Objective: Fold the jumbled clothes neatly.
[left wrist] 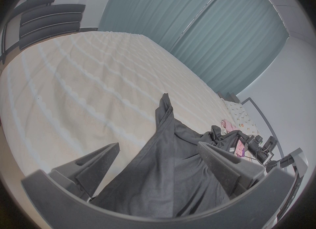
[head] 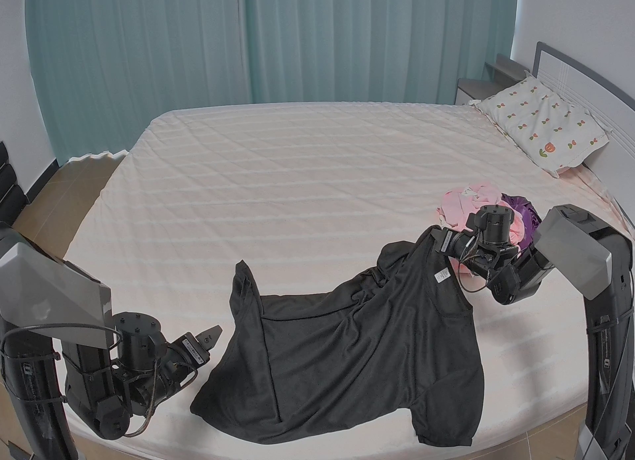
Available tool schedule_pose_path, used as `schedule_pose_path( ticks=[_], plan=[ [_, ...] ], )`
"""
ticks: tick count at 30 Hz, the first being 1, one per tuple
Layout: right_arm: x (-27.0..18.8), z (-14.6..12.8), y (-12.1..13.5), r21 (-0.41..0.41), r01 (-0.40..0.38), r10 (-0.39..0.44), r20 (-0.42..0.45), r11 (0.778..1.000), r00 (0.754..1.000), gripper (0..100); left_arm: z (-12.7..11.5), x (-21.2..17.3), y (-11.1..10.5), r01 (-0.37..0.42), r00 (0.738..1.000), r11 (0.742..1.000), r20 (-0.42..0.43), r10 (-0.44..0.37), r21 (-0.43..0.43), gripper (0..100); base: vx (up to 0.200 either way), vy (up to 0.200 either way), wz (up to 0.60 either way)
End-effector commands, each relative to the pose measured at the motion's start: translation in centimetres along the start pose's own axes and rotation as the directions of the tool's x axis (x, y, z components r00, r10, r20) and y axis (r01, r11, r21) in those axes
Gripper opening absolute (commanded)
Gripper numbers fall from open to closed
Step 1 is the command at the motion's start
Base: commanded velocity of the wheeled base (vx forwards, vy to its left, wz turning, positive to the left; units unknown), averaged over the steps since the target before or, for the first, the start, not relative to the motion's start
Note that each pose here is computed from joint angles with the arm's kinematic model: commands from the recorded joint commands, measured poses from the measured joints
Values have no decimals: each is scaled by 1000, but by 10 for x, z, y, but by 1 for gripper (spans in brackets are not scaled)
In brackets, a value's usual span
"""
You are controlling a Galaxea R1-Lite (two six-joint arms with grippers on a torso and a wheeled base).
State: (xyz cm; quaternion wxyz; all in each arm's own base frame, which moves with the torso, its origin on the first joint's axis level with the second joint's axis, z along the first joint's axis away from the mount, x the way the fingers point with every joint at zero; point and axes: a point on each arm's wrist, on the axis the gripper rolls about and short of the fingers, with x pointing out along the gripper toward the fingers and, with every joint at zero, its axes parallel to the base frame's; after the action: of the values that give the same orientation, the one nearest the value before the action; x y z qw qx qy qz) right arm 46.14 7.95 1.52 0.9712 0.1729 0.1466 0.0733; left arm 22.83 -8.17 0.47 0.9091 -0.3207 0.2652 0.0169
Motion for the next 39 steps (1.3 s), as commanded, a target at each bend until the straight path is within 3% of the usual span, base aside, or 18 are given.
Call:
schedule_pose_path(
  ticks=[1, 6, 9, 10, 12, 14, 18, 25, 39],
  plan=[
    [-9, -21, -11, 0, 45, -45, -86, 999, 995, 100, -4, -3, 1, 3, 1000, 1000, -18, -3, 11, 100, 0, 0, 0],
    [-28, -10, -31, 20, 96, -94, -91, 995, 991, 100, -15, -15, 6, -14, 996, 998, -84, 20, 63, 100, 0, 0, 0],
    [-53, 0, -39, 73, 130, -122, -97, 989, 988, 100, -20, -18, 9, -15, 991, 996, -129, 26, 82, 100, 0, 0, 0],
    [-53, 0, -39, 73, 130, -122, -97, 989, 988, 100, -20, -18, 9, -15, 991, 996, -129, 26, 82, 100, 0, 0, 0],
    [-75, 5, -37, 160, 136, -123, -90, 978, 988, 100, -20, -19, 9, -13, 992, 997, -127, 23, 78, 100, 0, 0, 0],
    [-85, 8, -37, 196, 137, -124, -80, 971, 989, 100, -19, -20, 8, -7, 992, 997, -124, 16, 71, 100, 0, 0, 0],
    [-102, 4, -36, 229, 154, -135, -97, 961, 986, 100, -20, -19, 8, -12, 992, 998, -127, 19, 53, 100, 0, 0, 0],
    [-149, -16, -18, 367, 147, -102, -138, 918, 985, 100, -22, -18, 10, -20, 990, 999, -137, 26, 45, 100, -57, 0, 0],
    [-161, -31, -10, 362, 147, -94, -160, 920, 983, 100, -21, -11, 7, -11, 992, 1000, -126, 10, -8, 100, -14, -14, 0]
  ],
)
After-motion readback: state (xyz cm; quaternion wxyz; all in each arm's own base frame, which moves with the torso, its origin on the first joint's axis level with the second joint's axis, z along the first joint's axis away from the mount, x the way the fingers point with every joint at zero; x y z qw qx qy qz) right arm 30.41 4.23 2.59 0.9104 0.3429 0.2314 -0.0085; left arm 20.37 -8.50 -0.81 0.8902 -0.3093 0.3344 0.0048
